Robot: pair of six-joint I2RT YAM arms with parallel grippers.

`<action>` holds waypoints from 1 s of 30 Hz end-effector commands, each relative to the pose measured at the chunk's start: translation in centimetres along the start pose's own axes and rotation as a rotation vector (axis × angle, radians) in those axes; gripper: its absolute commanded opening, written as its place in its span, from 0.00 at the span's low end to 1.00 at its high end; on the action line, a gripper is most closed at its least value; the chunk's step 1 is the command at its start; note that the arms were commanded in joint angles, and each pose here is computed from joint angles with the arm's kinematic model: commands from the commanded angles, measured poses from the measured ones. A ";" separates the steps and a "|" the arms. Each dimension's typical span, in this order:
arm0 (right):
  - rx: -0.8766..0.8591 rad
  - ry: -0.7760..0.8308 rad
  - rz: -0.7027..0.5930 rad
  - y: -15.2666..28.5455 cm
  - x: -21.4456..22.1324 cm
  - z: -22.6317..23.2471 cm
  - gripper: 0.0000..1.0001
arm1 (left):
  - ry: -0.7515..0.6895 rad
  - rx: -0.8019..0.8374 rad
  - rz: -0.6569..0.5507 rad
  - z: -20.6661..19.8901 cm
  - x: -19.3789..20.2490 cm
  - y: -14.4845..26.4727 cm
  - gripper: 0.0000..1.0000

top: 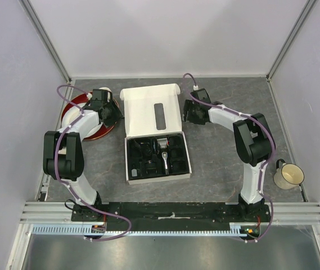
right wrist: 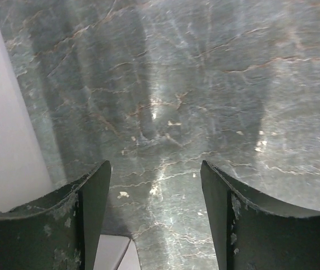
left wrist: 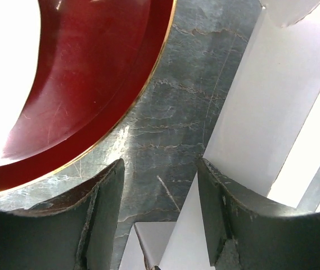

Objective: Sort the hair-cutting tools

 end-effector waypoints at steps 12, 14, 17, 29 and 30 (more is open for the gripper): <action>-0.352 -0.098 0.041 4.2 -1.2 3.6 0.72 | -0.035 0.231 -0.082 -3.0 -1.4 4.5 0.62; -0.366 -0.113 0.034 4.9 -1.4 3.4 0.72 | -0.040 0.246 -0.099 -3.1 -1.6 5.4 0.62; -0.406 -0.122 0.028 5.9 -1.5 3.5 0.72 | -0.043 0.259 -0.098 -3.1 -1.4 5.9 0.63; -0.474 -0.161 0.010 9.4 -0.9 3.1 0.72 | -0.040 0.294 -0.104 -2.5 0.1 8.4 0.63; -0.481 -0.160 0.009 9.8 -0.7 3.1 0.72 | -0.040 0.297 -0.109 -2.4 0.1 8.7 0.63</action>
Point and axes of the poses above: each gripper's point midway between its finger pads, its own y axis back along the fingers, its own z axis along the line the jaws close on, x = y × z, the point moved 5 cm from there along y, back along the fingers, and after that the axes turned 10 degrees about -y, right-handed, at the moved point
